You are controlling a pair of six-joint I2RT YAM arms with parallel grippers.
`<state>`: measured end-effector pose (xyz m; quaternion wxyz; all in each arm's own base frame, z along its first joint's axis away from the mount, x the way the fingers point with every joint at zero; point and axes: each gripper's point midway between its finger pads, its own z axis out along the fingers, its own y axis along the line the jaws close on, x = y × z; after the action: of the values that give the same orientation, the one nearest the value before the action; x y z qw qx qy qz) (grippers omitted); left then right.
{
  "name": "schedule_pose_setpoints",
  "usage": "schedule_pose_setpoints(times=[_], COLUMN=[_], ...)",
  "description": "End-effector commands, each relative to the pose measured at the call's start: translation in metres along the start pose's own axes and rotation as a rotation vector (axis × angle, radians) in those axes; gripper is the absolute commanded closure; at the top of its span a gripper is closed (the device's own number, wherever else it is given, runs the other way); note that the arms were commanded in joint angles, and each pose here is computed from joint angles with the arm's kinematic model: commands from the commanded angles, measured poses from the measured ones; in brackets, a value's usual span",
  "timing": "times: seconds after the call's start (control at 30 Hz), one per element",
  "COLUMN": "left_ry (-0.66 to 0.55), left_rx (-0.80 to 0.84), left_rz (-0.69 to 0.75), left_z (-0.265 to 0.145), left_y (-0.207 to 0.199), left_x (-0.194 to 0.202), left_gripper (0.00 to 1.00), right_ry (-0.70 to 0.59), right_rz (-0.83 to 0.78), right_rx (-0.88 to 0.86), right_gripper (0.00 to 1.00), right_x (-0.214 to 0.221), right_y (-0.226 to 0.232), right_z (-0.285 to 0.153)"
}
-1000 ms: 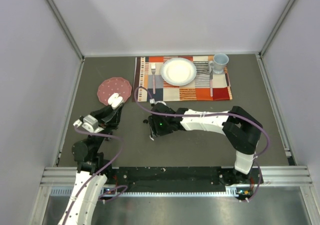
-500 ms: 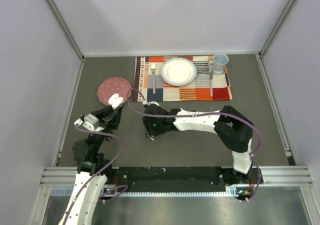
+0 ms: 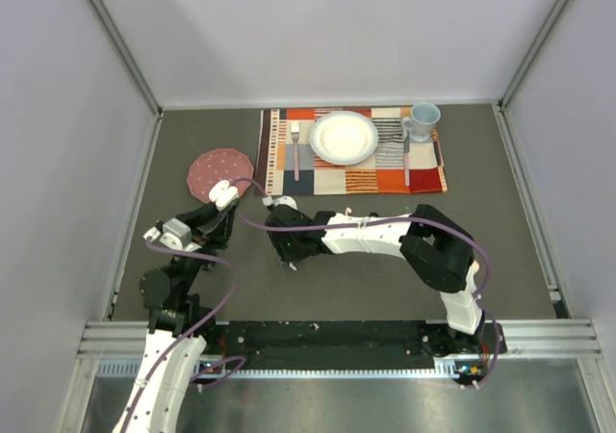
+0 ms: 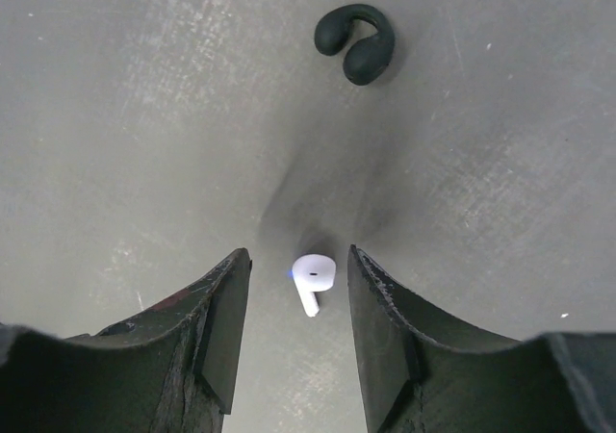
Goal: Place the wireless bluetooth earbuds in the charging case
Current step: Pick up the left earbud from the center of the board.
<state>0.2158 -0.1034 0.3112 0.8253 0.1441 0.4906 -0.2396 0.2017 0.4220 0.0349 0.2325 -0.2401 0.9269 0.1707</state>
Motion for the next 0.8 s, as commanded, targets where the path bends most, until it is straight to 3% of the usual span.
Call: schedule_pose_setpoints(times=[0.0,0.77], left_ry=[-0.038,-0.029], left_rx=[-0.010,-0.008], left_rz=[0.021,0.002], left_z=[0.003,0.006], left_y=[0.002,0.004], left_x=[-0.014,-0.007], left_gripper=[1.00,1.00], right_ry=[-0.038,0.010], right_rz=[-0.032,-0.056], right_rx=[0.031,0.009], right_gripper=[0.55,0.59], right_x=[-0.012,0.000], right_y=[0.001,0.002], right_z=[-0.003,0.000])
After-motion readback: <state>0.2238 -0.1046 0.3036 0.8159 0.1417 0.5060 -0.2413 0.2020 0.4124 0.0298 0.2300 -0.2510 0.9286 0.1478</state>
